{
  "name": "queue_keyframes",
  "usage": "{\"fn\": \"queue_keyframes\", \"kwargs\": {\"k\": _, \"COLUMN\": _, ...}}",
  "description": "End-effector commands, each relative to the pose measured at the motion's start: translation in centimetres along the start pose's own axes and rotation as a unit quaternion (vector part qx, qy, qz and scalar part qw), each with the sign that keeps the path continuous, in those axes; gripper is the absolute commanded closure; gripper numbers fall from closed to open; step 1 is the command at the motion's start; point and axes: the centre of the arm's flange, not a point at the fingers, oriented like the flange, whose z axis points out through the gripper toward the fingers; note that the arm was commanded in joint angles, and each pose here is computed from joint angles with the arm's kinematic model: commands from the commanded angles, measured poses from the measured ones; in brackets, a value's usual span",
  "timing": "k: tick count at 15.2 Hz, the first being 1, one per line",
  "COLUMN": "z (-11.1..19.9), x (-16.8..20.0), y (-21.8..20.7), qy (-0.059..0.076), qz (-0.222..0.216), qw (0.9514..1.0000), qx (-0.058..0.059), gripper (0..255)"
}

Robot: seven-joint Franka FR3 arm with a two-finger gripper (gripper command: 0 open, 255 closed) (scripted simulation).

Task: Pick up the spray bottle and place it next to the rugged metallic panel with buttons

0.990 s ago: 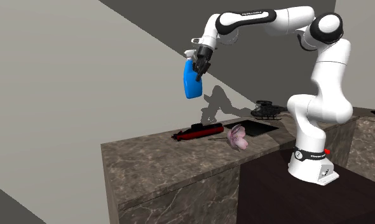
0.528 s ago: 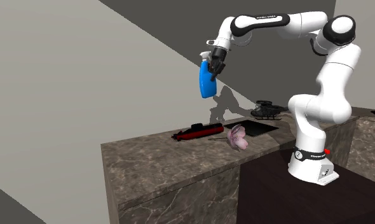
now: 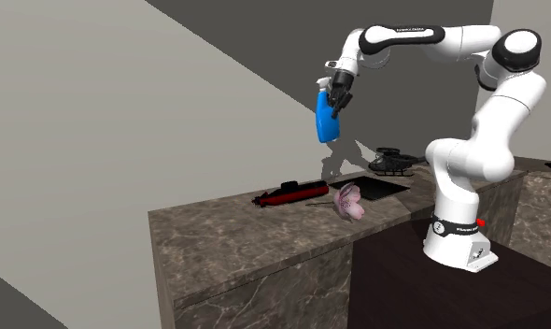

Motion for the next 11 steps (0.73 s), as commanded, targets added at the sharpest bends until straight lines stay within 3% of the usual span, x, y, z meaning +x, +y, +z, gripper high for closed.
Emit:
{"fn": "queue_keyframes", "kwargs": {"k": 1, "z": -1.0, "x": -2.4, "y": -0.2, "qy": 0.0, "qz": 0.0, "qw": 1.0, "qx": 0.0, "gripper": 255}}
{"fn": "queue_keyframes", "kwargs": {"k": 11, "z": -6.1, "x": -14.6, "y": -1.0, "qy": 0.0, "qz": 0.0, "qw": 1.0, "qx": 0.0, "gripper": 255}}
